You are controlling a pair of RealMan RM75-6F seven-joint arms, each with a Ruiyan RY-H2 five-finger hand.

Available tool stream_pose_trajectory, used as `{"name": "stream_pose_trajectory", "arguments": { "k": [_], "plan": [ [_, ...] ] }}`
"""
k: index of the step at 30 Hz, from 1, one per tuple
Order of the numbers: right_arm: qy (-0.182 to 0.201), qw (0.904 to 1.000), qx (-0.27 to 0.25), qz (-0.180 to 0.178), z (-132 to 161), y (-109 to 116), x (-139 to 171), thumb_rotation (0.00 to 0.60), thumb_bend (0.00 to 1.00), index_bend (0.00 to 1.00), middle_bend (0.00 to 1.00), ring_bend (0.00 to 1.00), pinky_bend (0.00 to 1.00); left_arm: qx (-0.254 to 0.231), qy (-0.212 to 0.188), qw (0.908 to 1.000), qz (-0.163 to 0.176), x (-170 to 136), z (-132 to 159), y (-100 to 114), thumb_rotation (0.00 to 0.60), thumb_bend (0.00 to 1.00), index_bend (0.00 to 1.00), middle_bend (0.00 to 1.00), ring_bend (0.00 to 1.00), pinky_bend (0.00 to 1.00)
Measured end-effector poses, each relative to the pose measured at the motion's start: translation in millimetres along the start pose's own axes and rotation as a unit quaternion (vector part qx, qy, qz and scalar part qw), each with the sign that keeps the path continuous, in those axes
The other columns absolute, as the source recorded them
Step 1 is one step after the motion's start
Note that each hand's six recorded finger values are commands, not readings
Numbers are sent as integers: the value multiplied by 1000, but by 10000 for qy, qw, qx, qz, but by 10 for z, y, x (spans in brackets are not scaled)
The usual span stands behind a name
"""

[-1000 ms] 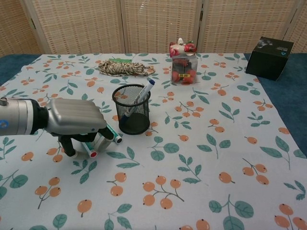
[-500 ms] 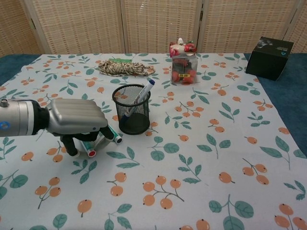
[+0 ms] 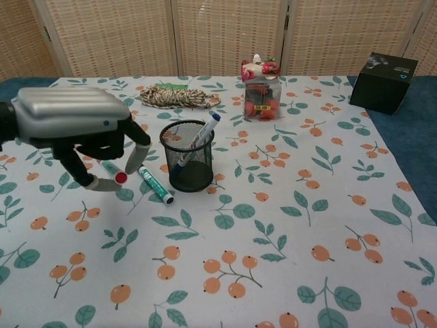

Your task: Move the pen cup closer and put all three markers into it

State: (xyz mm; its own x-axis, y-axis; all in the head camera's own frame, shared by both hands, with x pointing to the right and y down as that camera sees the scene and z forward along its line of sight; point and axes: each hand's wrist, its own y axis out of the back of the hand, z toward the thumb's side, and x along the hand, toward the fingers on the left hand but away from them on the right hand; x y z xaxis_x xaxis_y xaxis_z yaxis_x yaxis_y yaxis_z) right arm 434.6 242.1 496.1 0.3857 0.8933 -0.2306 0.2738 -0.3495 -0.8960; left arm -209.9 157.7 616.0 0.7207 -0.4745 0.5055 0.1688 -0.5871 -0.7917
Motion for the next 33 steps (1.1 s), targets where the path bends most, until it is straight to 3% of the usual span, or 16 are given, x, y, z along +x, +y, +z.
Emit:
{"name": "stream_pose_trajectory", "arguments": {
  "k": [4,7,10,13,17,20,23,28,33],
  "plan": [
    [-43,10000,-50,16,-32,-4,-37,600,49,0,0,0,0,-635,236,9961,569,-120,45,446,600,353,636,1000,944,927],
    [-82,9999,-97,39,-63,-9,-73,600,49,0,0,0,0,-1318,429,9867,851,-130,27,673,600,353,637,1000,946,928],
    [-114,9998,-133,43,-90,-5,-100,600,49,0,0,0,0,-2039,604,9714,1054,-87,-19,836,600,354,638,1000,947,928],
    [-145,9998,-167,17,-114,13,-115,600,48,0,0,0,0,-2775,723,9505,1199,-1,-59,952,600,353,638,1000,947,928],
    [-185,9996,-192,-30,-151,45,-124,600,49,0,0,0,0,-3720,740,9164,1279,202,-42,1034,600,353,637,1000,947,929],
    [-187,9996,-190,-71,-168,67,-128,600,48,0,0,0,0,-4196,636,8967,1259,394,46,1046,600,353,637,1000,947,929],
    [-183,9995,-215,-108,-178,87,-125,600,48,0,0,0,0,-4463,561,8849,1209,568,128,1024,600,354,637,1000,947,929],
    [-149,9995,-233,-175,-175,126,-97,600,49,0,0,0,0,-4635,506,8770,1162,769,205,937,600,353,637,1000,948,929],
    [-127,9993,-241,-243,-170,171,-43,600,49,0,0,0,0,-4539,482,8826,1124,903,190,790,600,354,636,1000,947,929]
  ]
}}
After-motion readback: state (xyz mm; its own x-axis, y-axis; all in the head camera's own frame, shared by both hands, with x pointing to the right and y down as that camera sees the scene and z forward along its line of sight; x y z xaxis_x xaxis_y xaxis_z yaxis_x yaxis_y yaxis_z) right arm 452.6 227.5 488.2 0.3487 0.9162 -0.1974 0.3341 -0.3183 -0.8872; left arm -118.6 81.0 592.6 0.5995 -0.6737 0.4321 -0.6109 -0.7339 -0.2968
